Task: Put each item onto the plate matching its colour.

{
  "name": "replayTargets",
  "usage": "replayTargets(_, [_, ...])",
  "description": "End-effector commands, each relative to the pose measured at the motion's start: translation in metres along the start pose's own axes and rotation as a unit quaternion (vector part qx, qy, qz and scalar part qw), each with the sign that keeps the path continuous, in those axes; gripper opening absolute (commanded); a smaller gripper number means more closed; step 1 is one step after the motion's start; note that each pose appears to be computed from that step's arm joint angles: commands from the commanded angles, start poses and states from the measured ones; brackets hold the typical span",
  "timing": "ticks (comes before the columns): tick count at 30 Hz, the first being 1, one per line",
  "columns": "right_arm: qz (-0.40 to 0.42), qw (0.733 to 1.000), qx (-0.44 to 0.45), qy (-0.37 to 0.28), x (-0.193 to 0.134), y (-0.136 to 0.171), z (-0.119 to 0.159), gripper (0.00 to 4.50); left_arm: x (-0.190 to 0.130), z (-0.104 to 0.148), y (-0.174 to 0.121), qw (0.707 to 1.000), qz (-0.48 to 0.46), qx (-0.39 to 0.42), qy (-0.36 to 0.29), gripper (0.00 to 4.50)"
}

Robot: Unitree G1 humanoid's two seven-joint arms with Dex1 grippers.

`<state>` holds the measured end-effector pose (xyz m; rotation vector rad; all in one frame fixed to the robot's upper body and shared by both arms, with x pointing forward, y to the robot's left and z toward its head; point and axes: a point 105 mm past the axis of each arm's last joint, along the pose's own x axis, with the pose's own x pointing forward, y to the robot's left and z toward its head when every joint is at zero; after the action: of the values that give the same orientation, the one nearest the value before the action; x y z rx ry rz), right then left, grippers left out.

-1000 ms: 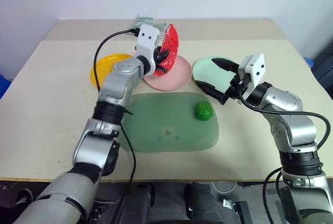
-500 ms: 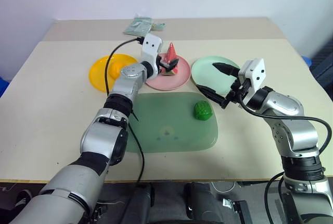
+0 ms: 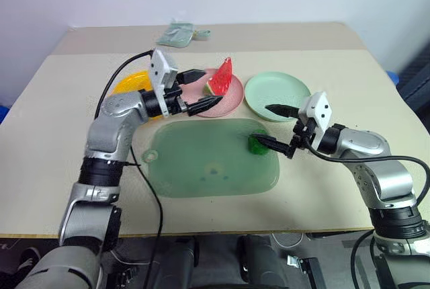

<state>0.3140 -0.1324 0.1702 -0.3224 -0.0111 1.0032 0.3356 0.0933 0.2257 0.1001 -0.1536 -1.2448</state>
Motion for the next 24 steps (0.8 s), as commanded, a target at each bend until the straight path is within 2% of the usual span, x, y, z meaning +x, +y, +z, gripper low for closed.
replayTargets(1, [0.002, 1.0, -0.007, -0.007, 0.005, 0.003, 0.001, 4.5, -0.025, 0.01, -0.021, 0.999, -0.048, 0.016, 0.001, 4.47])
replayTargets(3, [-0.002, 1.0, -0.008, -0.006, 0.008, 0.003, 0.0, 4.5, -0.033, 0.01, -0.025, 0.998, -0.051, 0.028, 0.002, 4.47])
replayTargets(7, [-0.007, 1.0, -0.009, 0.013, 0.01, 0.002, -0.011, 4.5, -0.05, 0.004, -0.034, 0.997, -0.062, -0.022, 0.029, 4.47])
replayTargets(10, [-0.01, 0.997, -0.02, 0.067, 0.009, -0.002, -0.031, 4.5, -0.057, -0.002, -0.048, 0.997, -0.076, -0.012, 0.016, 4.47])
replayTargets(13, [-0.021, 0.993, -0.025, 0.113, 0.006, -0.008, -0.047, 4.5, -0.057, -0.005, -0.05, 0.997, -0.074, -0.01, 0.02, 4.47])
replayTargets(16, [-0.003, 0.995, -0.004, 0.103, 0.006, -0.002, -0.044, 4.5, -0.057, -0.008, -0.05, 0.997, -0.074, -0.008, 0.029, 4.47])
replayTargets(19, [-0.005, 0.996, 0.011, 0.085, 0.008, -0.003, -0.035, 3.61, -0.056, -0.008, -0.051, 0.997, -0.076, -0.009, 0.027, 4.5])
replayTargets(21, [-0.019, 0.998, 0.017, 0.057, 0.009, -0.008, -0.023, 2.73, -0.055, -0.008, -0.051, 0.997, -0.077, -0.012, 0.024, 4.5])
replayTargets(22, [-0.025, 0.998, 0.016, 0.048, 0.01, -0.01, -0.019, 2.58, -0.055, -0.008, -0.051, 0.997, -0.076, -0.009, 0.024, 4.5])
replayTargets(24, [-0.033, 0.998, 0.013, 0.044, 0.009, -0.014, -0.016, 2.58, -0.054, -0.007, -0.048, 0.997, -0.07, -0.003, 0.02, 4.5])
